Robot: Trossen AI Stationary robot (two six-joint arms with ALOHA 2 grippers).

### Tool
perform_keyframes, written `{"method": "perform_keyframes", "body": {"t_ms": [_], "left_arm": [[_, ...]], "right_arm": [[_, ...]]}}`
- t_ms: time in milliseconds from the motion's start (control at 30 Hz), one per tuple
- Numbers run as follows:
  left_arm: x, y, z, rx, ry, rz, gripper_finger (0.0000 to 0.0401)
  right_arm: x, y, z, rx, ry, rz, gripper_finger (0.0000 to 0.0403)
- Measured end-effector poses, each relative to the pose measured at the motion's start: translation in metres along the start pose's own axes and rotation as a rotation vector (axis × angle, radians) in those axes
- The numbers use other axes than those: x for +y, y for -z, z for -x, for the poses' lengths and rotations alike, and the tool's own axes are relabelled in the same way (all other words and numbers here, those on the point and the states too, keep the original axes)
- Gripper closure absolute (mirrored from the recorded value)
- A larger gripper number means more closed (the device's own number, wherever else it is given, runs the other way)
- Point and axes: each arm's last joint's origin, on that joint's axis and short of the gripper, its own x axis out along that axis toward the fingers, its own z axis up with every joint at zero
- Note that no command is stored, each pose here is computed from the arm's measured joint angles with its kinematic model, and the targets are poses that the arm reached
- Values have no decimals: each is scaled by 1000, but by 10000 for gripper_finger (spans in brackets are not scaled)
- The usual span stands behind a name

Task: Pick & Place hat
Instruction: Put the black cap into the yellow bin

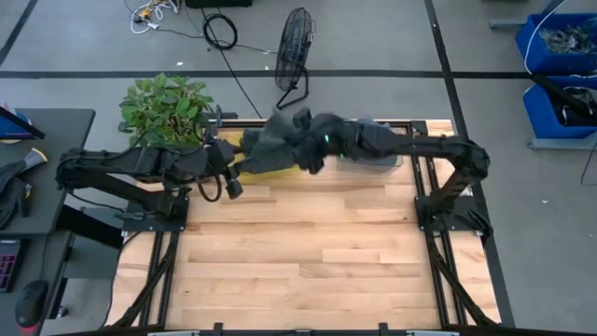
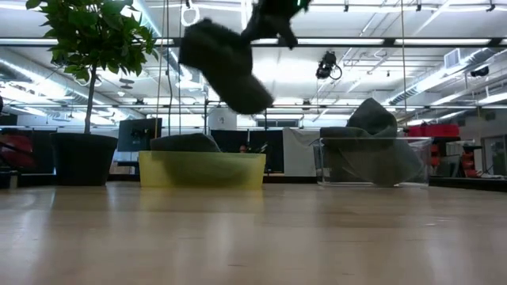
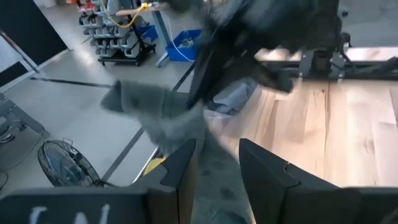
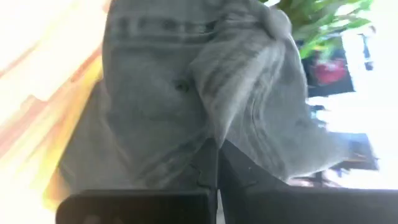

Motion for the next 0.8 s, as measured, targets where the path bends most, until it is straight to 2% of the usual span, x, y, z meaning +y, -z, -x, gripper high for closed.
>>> {"method": "perform_keyframes", "body": {"t_ms": [133, 233, 400, 667, 800], "left_arm": [[4, -1, 6, -13, -1, -20, 277], [6, 0, 9, -15, 0, -22, 277], [8, 0, 11, -14, -5, -22, 277], [8, 1, 11, -10, -7, -26, 277], [8, 1, 11, -6, -7, -27, 277]], "right_arm": [[-3, 37, -37, -40, -71, -30, 402], [0, 55, -67, -33, -46, -47, 402], [21, 80, -107, 12, -109, -43, 403], [54, 97, -155, 36, -140, -101, 403], [63, 92, -166, -42, -145, -75, 403]]}}
